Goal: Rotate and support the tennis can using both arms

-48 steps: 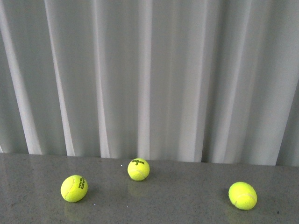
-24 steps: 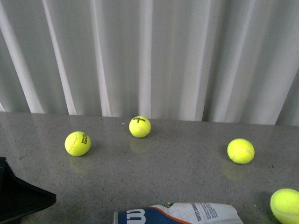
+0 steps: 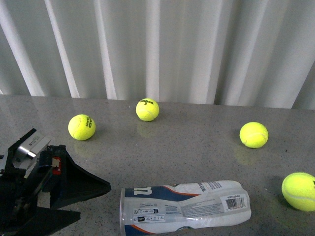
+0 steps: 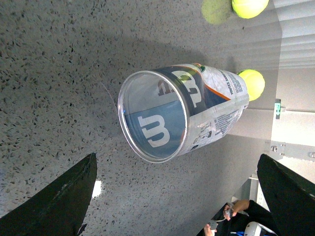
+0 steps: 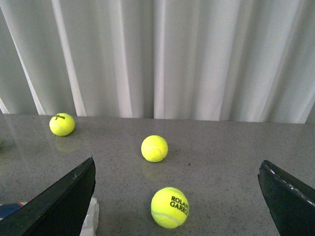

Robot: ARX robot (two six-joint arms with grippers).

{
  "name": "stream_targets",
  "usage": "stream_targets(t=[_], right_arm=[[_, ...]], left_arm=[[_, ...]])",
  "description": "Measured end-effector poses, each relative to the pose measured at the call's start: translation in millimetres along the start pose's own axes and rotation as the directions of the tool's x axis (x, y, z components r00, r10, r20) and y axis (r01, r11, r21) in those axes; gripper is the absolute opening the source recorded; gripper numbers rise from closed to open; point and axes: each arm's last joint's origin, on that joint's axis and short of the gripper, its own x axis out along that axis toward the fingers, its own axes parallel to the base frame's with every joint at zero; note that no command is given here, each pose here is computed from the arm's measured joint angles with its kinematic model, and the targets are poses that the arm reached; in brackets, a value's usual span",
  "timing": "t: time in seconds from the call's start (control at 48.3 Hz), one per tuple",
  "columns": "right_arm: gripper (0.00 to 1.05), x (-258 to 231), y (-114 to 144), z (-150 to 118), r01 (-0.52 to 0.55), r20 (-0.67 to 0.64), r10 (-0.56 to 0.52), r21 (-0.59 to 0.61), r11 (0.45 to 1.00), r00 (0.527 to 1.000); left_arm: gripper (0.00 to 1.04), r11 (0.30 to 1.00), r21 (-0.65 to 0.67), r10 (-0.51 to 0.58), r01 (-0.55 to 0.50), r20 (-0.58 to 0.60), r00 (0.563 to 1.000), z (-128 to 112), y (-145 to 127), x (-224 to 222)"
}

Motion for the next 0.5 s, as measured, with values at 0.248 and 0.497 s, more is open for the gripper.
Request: stream_targets(t=[0.248, 0.497], right_arm=[[0.98, 0, 0, 0, 0.0, 0.0, 0.0, 0.0, 1.0, 1.0], [0.98, 0, 0, 0, 0.0, 0.0, 0.0, 0.0, 1.0, 1.0]], left_arm=[[0.98, 0.998, -0.053, -0.033, 0.032, -0.017, 0.999, -1, 2, 17], [0.98, 0.992, -0.092, -0.083, 0.081, -0.018, 0.996, 1, 0, 31]])
